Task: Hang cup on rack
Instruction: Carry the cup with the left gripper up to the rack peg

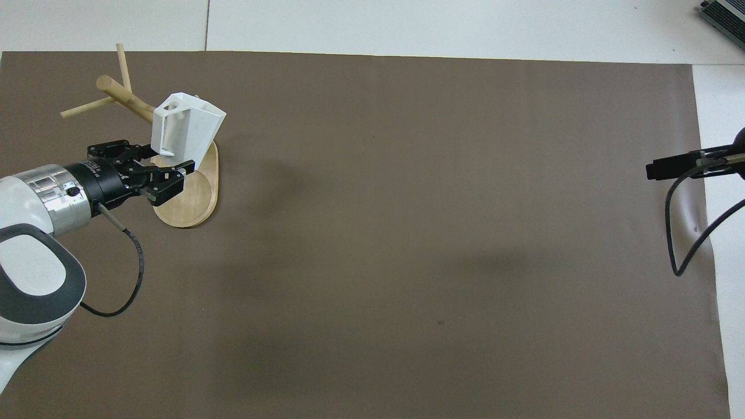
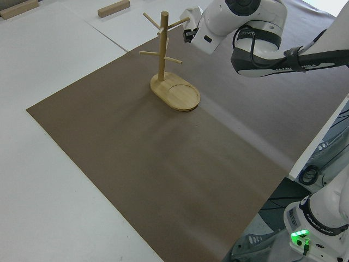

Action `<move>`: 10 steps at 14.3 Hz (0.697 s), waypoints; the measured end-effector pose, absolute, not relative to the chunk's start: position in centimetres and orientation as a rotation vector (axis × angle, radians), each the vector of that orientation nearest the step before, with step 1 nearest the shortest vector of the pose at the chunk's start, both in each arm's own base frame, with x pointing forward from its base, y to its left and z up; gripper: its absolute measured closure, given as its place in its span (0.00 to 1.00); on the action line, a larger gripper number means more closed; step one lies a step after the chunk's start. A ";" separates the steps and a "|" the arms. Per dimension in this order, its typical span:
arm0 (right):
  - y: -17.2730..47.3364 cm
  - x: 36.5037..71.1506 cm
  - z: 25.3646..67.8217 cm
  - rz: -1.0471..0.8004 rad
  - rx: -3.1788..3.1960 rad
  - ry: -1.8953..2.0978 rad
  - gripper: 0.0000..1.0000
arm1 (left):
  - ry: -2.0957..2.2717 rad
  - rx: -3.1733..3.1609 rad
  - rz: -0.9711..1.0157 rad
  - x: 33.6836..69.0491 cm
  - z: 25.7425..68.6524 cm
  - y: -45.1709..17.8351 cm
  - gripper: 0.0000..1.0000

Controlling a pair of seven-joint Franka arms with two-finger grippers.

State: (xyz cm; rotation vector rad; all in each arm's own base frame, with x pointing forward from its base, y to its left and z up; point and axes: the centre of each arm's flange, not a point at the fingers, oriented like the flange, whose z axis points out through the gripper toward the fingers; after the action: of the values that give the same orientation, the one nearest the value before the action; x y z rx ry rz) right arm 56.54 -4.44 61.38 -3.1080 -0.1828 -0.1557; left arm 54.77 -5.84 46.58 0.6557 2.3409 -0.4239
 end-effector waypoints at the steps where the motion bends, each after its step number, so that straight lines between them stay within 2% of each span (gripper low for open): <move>1: -4.3 56.4 61.8 -0.146 -3.107 -0.186 0.00 | 2.341 0.653 -0.423 54.9 46.5 -5.8 0.33; 10: -4.0 55.8 64.0 -0.129 -3.108 -0.080 0.00 | 2.352 0.623 -0.412 55.4 46.0 -4.8 0.33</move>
State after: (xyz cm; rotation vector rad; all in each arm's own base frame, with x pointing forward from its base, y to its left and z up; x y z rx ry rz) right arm 55.82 -4.04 64.03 -3.1078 -0.0798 -0.1287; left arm 55.37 -4.75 45.96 0.6226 2.3522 -0.4118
